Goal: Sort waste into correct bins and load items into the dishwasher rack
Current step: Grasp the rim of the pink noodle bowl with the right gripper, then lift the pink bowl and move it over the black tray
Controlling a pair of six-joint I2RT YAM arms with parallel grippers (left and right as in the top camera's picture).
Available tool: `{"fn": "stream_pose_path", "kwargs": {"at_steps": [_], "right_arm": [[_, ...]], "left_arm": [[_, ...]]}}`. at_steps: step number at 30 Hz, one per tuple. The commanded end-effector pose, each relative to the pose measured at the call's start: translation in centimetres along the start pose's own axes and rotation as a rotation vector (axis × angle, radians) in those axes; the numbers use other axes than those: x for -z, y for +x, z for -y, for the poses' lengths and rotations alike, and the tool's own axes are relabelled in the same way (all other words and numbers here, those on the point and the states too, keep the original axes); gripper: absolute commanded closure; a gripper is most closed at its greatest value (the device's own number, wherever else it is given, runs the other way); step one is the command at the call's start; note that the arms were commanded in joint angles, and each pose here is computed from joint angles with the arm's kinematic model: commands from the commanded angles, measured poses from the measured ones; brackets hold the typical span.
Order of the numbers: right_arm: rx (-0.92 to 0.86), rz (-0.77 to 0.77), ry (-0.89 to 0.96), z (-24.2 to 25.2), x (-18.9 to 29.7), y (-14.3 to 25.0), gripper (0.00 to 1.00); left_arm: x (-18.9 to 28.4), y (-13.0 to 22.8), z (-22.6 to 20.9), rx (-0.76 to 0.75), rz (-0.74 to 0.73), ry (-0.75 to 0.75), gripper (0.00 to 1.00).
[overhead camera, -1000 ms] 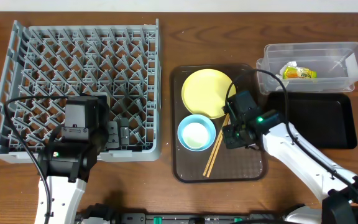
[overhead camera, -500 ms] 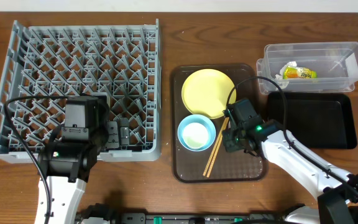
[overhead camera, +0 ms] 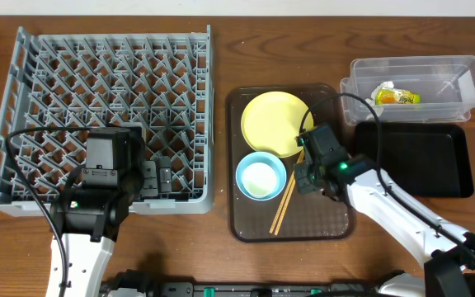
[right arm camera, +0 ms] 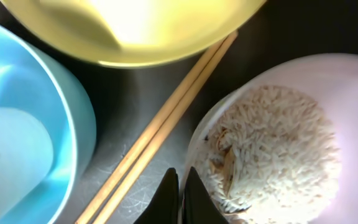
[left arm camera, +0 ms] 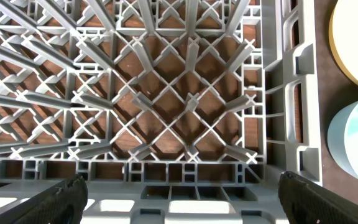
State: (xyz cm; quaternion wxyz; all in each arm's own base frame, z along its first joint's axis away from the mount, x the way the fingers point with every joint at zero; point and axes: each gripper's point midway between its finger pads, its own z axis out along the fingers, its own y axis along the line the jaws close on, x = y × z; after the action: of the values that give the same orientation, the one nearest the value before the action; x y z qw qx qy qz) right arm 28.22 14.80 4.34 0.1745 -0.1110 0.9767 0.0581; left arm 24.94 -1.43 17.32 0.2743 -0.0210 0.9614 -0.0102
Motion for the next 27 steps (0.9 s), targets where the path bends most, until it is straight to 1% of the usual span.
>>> {"fn": "stream_pose_path", "kwargs": {"at_steps": [1,7,12,18,21,27], "right_arm": [[-0.028,0.087,-0.03,-0.7,2.7,-3.3,0.99],[-0.095,0.159,-0.137,-0.8,6.3,-6.6,0.99],[-0.187,0.199,-0.258,0.8,8.4,-8.1,0.99],[-0.345,0.2,-0.375,4.8,9.6,-8.3,0.99],[-0.362,0.214,-0.422,6.5,10.2,-8.1,0.99],[-0.412,0.207,-0.453,9.4,10.9,-6.6,0.99]], "left_arm": [[0.4,-0.5,0.1,-0.001,0.016,0.002,0.0],[0.4,-0.5,0.1,-0.001,0.016,0.002,0.0],[0.4,-0.5,0.1,-0.001,0.016,0.002,0.0],[0.4,-0.5,0.1,-0.001,0.016,0.002,0.0],[0.4,-0.5,0.1,-0.001,0.016,0.002,0.0],[0.4,-0.5,0.1,-0.001,0.016,0.002,0.0]]}}
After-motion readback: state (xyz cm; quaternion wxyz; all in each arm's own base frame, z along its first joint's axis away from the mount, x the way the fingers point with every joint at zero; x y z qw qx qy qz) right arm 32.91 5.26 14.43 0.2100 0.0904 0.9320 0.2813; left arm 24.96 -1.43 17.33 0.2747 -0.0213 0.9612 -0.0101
